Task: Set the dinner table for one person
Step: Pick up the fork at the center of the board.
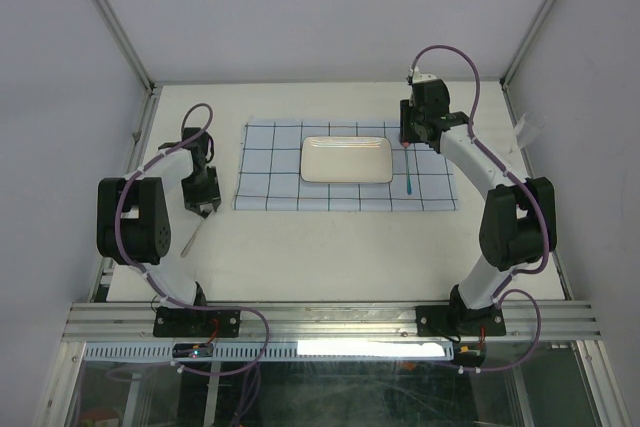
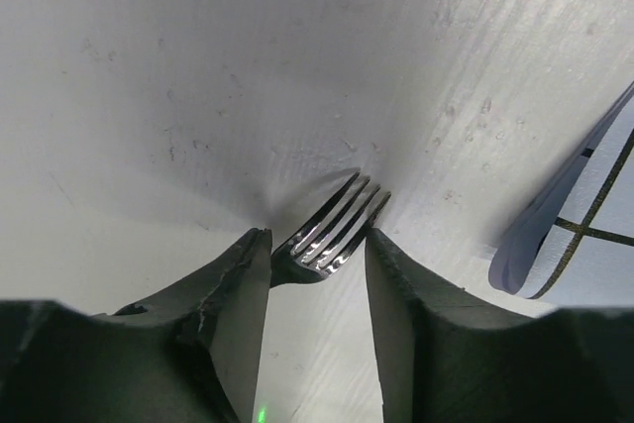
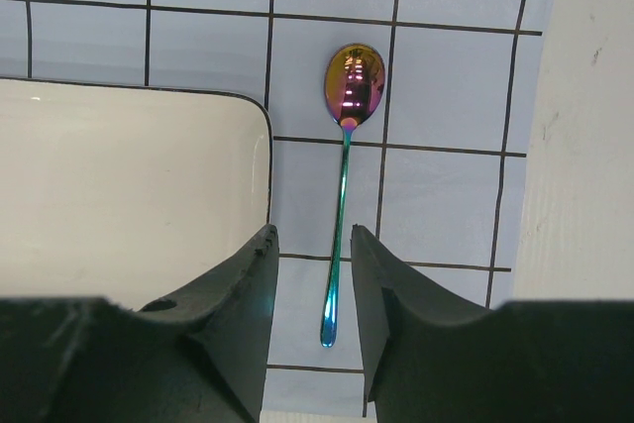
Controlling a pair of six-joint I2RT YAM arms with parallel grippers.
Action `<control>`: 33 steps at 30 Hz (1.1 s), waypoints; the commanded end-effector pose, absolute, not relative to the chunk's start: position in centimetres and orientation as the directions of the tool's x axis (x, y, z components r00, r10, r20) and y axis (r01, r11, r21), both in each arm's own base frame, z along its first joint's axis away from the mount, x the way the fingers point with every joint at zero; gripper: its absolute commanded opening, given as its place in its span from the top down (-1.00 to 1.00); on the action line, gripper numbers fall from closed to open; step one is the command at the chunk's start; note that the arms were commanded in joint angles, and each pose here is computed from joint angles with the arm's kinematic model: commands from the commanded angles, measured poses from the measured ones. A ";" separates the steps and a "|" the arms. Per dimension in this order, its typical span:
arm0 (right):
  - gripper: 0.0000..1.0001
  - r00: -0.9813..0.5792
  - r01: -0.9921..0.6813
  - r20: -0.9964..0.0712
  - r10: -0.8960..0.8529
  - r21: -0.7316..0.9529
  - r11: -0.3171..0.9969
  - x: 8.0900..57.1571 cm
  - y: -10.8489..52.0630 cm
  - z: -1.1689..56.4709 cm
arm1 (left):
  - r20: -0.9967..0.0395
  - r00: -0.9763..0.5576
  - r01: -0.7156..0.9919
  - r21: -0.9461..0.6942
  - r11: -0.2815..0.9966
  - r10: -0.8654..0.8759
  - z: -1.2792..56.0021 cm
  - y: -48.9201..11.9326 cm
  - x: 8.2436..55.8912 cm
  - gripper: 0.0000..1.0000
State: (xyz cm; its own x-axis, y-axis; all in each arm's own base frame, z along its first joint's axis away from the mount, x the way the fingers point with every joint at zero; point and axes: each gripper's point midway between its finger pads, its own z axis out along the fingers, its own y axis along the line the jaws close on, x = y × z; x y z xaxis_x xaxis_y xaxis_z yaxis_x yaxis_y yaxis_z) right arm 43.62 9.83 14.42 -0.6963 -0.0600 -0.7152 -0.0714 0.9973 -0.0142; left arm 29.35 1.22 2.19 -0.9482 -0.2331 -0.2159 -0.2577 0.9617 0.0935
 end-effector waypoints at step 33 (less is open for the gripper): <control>0.23 -0.665 -0.058 -0.746 -0.037 0.003 0.998 44.5 9.8 15.3 | -0.340 -0.910 -0.265 0.034 0.964 -0.238 8.2 1.1 31.5 0.85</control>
